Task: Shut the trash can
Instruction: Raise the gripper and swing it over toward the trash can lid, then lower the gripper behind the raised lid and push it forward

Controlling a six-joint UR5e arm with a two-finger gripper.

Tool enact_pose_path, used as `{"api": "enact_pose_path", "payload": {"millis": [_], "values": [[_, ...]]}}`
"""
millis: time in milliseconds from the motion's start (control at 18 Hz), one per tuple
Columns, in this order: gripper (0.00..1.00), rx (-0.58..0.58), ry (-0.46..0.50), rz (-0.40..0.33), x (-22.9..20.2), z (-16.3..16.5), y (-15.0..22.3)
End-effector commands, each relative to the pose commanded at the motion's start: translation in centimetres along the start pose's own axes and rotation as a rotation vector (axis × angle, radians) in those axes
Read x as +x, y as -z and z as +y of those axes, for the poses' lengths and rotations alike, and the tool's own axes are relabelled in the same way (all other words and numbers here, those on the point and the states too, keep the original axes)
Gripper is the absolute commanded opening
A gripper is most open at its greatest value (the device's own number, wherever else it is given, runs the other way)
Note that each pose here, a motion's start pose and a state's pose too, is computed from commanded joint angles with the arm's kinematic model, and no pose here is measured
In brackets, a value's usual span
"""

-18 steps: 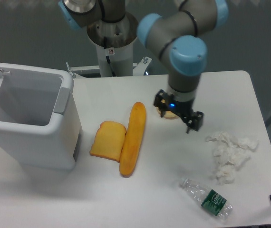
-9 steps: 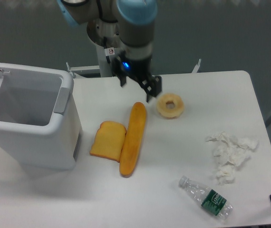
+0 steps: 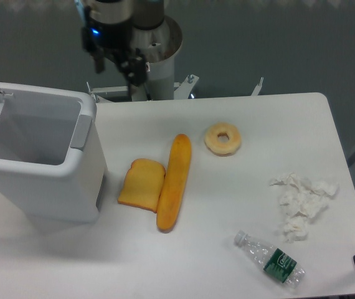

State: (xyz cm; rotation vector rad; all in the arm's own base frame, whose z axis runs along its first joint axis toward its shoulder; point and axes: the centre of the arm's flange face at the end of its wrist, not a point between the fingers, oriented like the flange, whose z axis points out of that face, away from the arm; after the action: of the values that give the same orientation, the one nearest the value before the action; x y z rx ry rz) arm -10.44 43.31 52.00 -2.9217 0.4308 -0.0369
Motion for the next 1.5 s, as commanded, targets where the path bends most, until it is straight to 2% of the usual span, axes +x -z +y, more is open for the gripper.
{"api": "enact_pose_path", "payload": {"millis": [333,500,667,833,1056,1500], "values": [[1.00,0.112,0.040,0.095,3.6,-2.2,0.5],[1.00,0.173,0.074,0.158,4.6,-3.0,0.7],[1.00,0.247,0.117,0.185,5.0,-3.9,1.3],[1.00,0.306,0.202,0.186,5.3,-4.9,2.0],[1.00,0.336,0.257,0.181,5.7,-5.8,2.2],[1.00,0.358,0.251,0.187,7.5,-7.3,1.9]]}}
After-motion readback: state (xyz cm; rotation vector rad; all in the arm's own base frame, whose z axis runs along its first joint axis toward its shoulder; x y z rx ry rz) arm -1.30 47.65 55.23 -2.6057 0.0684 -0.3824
